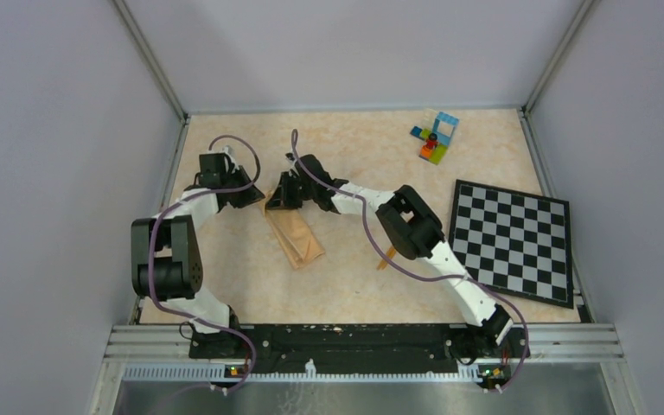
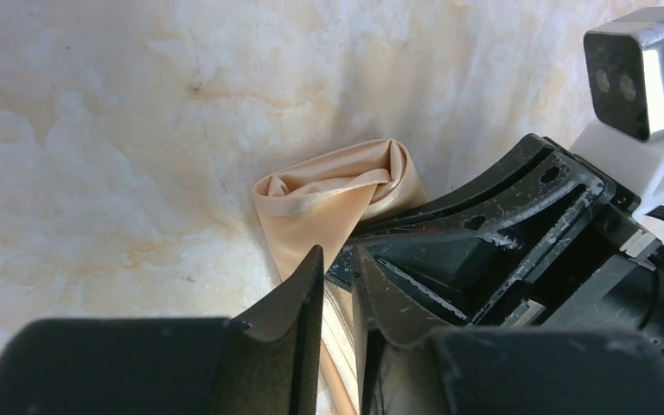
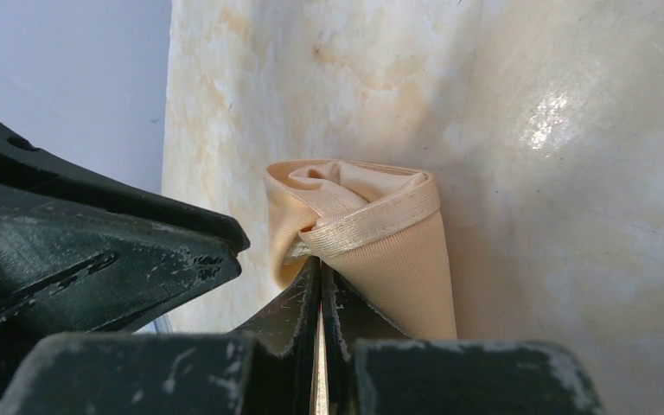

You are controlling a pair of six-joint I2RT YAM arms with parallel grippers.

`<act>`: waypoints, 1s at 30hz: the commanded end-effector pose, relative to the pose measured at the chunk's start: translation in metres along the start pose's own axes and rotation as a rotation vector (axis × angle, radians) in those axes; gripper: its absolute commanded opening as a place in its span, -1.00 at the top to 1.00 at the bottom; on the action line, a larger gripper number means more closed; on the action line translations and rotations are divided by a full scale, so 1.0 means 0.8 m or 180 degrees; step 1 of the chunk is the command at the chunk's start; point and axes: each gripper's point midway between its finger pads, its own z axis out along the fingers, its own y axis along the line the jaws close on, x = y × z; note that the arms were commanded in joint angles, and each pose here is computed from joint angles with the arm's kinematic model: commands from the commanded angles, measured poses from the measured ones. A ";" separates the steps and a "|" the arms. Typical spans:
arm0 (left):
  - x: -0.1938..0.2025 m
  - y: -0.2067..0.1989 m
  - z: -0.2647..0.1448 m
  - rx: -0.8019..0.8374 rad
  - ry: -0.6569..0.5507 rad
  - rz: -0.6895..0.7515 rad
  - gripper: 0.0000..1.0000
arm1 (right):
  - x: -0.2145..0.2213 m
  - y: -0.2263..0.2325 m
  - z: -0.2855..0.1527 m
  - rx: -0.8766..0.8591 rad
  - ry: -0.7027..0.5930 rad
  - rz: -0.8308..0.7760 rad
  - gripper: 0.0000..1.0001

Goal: Fold the napkin into a case and place the utensils inside
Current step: Stuff the top corner of the smaller-rectangle-folded napkin at the center of the board.

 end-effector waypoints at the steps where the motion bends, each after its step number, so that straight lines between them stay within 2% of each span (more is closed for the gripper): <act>1: -0.013 -0.008 0.007 0.0065 -0.0038 0.0002 0.59 | -0.019 0.034 -0.016 -0.0045 -0.0100 -0.0107 1.00; 4: -0.006 -0.006 0.017 0.0064 0.0001 -0.0008 0.71 | -0.018 0.034 -0.015 -0.0062 -0.0089 -0.0114 1.00; 9: 0.019 -0.006 0.039 0.0057 0.0155 -0.0029 0.74 | -0.023 0.051 -0.021 -0.0123 -0.0049 -0.0142 1.00; 13: 0.031 0.010 0.051 -0.0055 0.0227 -0.0063 0.75 | -0.029 0.079 -0.054 -0.0033 0.0033 -0.0327 1.00; 16: 0.034 0.011 0.053 -0.0054 0.0262 -0.0059 0.70 | -0.017 0.094 -0.091 -0.0017 0.0131 -0.0655 1.00; 21: 0.011 -0.016 0.022 0.0102 0.0122 -0.0015 0.29 | 0.023 0.093 -0.152 0.0271 0.0169 -0.1608 0.21; 23: -0.011 -0.031 -0.006 0.0165 -0.0041 0.0026 0.12 | 0.039 0.090 -0.162 0.0439 0.0163 -0.2051 -0.01; 26: -0.036 -0.034 -0.047 0.0314 -0.0199 -0.0146 -0.05 | 0.058 0.081 -0.164 0.0726 0.0215 -0.2482 -0.12; 30: -0.059 -0.019 -0.098 0.0538 -0.0354 -0.0543 -0.15 | 0.071 0.065 -0.153 0.1211 0.0219 -0.2872 -0.26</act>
